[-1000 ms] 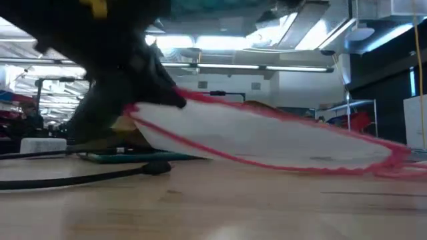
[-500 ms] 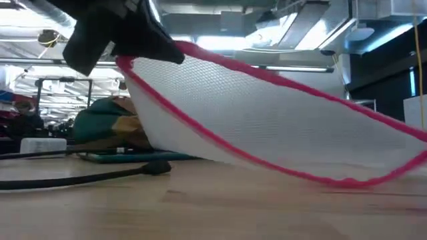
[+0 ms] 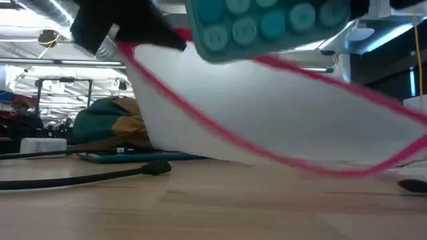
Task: Unpack backpack
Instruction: Put the blue calculator into the pink zipper pouch
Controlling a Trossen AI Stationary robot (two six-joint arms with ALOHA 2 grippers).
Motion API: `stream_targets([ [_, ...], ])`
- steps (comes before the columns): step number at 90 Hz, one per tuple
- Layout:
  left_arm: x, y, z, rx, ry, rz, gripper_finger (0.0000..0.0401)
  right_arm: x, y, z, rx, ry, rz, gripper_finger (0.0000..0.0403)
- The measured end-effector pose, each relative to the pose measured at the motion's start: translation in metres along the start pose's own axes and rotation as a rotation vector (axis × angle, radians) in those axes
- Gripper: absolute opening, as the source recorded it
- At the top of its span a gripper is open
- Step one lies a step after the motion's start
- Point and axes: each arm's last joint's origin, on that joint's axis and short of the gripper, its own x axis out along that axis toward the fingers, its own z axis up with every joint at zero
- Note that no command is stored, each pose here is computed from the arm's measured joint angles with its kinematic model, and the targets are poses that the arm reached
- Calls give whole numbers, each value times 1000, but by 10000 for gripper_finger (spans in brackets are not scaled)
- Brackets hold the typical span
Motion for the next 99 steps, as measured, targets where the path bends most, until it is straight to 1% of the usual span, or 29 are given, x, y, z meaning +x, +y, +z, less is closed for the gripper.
stream_targets([
  [8, 1, 5, 7, -20, -4, 8, 0, 2, 2, -4, 14, 9, -8, 76],
  [21, 4, 10, 15, -17, -4, 17, 0, 3, 1, -8, 19, 23, -38, 76],
  [35, 3, 12, 23, -19, -13, 0, 0, 3, -1, -12, -4, 50, -104, 76],
  [40, 2, 14, 28, -11, -18, -2, 0, 2, -2, -15, -29, 68, -141, 76],
  [64, -4, 20, 48, 1, -47, -12, 0, 2, -9, -21, -78, 95, -288, 76],
  [74, -6, 24, 56, 9, -58, -15, 0, 3, -12, -22, -103, 101, -326, 76],
  [88, -13, 29, 67, 2, -62, -22, 0, 3, -13, -18, -147, 90, -416, 76],
  [99, -16, 30, 65, -2, -41, -26, 0, 5, -11, -5, -188, 86, -436, 76],
])
